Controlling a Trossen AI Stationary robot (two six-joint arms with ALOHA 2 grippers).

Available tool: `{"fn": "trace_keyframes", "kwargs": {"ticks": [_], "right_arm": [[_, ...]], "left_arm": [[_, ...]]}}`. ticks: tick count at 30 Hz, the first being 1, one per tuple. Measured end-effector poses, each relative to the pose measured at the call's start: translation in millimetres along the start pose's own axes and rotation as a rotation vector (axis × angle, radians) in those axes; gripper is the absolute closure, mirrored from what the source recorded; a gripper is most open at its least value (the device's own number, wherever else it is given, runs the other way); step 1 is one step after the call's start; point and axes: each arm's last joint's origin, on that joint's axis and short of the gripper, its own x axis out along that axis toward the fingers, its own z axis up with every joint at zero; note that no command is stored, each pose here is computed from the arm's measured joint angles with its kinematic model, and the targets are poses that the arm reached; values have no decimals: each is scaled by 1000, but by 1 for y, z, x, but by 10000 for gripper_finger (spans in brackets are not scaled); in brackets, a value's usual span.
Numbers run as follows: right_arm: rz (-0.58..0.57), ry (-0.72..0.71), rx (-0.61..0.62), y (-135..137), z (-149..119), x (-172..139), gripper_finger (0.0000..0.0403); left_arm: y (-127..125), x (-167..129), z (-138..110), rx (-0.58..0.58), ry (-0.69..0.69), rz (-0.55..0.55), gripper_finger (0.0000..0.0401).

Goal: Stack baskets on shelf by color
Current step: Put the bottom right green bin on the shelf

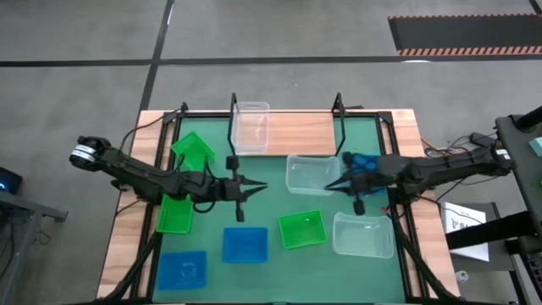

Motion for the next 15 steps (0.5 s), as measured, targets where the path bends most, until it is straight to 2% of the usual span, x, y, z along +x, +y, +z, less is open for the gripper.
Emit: {"fn": "trace_keyframes", "kwargs": {"ticks": [6, 11, 13, 15], "right_arm": [[137, 168, -128, 4, 18, 18, 339], [238, 302, -141, 11, 30, 34, 288], [256, 314, -143, 11, 39, 40, 275], [299, 384, -150, 14, 40, 47, 267]], "left_arm": [[5, -6, 7, 15, -29, 12, 386], [8, -9, 10, 39, -41, 18, 386], [8, -9, 10, 48, -42, 19, 386], [9, -10, 11, 63, -46, 25, 386]]}}
